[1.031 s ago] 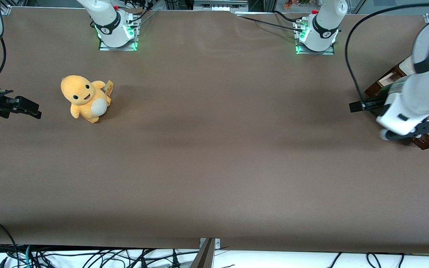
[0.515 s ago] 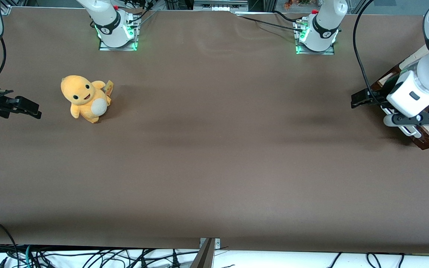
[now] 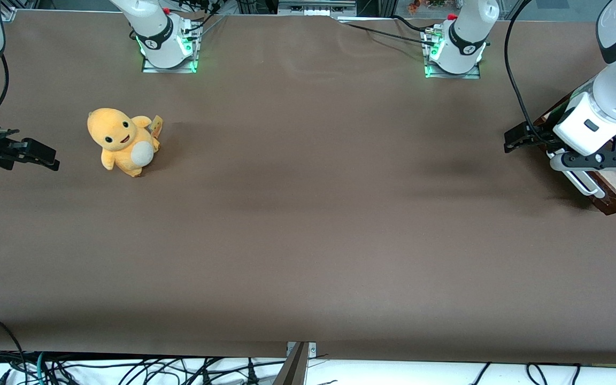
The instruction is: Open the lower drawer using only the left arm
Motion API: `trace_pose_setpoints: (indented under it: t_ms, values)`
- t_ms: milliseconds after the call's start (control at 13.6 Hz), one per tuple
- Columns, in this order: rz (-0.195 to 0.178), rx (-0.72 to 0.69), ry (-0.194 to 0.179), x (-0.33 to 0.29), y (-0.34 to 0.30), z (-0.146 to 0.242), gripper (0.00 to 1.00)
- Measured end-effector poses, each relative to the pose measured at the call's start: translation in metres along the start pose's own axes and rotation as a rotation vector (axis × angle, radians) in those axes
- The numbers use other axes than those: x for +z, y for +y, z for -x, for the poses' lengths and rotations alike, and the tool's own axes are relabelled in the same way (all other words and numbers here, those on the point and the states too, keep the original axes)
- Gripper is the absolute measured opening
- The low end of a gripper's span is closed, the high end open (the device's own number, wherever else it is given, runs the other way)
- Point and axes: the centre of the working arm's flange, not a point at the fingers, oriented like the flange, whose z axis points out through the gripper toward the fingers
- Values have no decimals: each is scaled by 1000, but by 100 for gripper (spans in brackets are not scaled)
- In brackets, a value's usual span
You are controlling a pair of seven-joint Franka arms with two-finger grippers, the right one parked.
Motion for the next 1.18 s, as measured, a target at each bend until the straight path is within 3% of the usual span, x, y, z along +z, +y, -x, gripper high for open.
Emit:
trace_pose_setpoints:
  t_ms: [442, 1178]
  values:
    - [5, -2, 39, -1, -4, 21, 100]
    - [-4, 2, 7, -9, -5, 22, 100]
